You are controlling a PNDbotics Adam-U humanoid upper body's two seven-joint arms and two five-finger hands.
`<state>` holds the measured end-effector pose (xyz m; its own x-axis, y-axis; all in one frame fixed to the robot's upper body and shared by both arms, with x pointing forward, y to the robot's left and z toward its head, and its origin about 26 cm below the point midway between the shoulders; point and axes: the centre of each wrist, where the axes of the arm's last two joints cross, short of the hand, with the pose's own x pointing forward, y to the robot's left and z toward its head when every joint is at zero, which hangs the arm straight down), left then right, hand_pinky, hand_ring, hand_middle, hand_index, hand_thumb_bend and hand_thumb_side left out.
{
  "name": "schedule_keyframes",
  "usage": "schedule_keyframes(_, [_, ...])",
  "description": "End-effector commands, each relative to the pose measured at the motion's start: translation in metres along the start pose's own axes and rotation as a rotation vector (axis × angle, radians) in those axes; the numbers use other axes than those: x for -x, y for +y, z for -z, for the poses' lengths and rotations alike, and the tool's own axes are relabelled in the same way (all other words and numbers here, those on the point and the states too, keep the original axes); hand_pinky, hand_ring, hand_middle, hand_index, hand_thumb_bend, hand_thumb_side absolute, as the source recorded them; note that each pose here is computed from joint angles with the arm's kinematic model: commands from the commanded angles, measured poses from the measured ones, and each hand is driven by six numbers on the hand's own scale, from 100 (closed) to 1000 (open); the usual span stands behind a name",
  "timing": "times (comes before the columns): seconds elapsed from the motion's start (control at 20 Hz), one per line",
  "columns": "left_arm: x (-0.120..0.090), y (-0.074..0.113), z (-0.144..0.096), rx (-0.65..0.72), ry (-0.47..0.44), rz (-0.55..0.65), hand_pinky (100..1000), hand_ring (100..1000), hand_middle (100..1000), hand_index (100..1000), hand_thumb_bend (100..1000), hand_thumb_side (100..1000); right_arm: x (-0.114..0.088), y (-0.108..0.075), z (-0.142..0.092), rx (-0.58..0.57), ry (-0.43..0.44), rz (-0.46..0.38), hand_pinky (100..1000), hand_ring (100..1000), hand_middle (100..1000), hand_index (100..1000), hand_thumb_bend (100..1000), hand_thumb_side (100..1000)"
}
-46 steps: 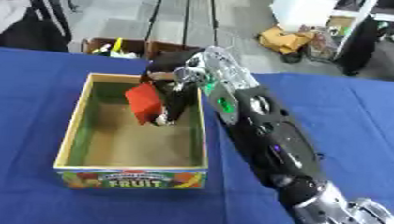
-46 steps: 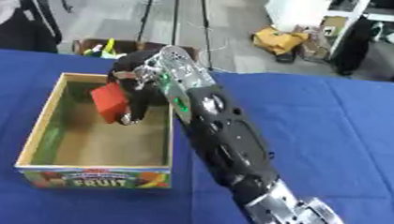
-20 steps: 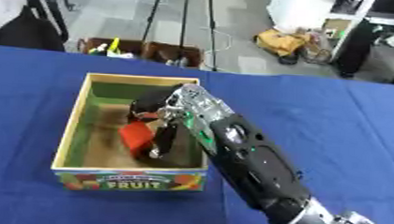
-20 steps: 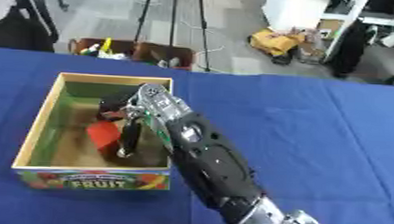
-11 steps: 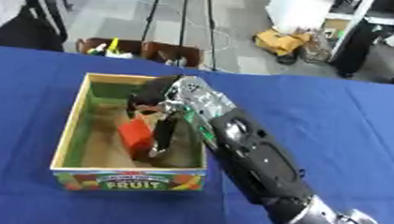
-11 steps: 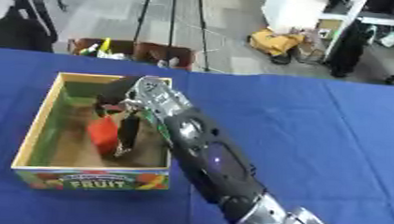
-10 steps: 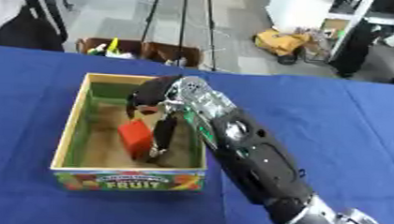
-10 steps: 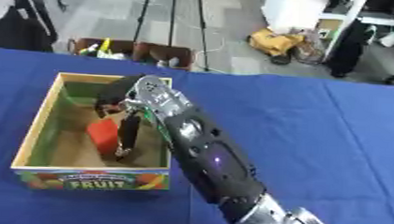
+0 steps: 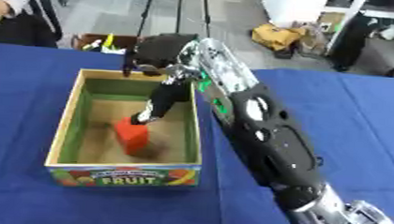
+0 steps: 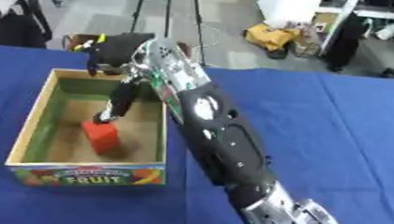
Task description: Pick up objects on the table and place them in the box.
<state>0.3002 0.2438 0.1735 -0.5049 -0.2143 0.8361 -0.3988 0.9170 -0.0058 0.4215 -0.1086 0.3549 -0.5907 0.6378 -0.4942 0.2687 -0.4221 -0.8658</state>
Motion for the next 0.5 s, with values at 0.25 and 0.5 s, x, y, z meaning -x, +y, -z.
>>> schedule_keyframes(0.25, [-0.006,0.006,0.003,-0.02,-0.03,0.012,273,630,541,468,100,849,0.039,-0.031,-0.067,0.268,0.109,0.055,623,790,738,826,178,940])
schedule_keyframes(0.5, [-0.005,0.006,0.003,-0.029,-0.028,0.012,273,629,541,468,100,848,0.054,-0.029,-0.11,0.433,0.207,0.116,576,733,655,779,100,903])
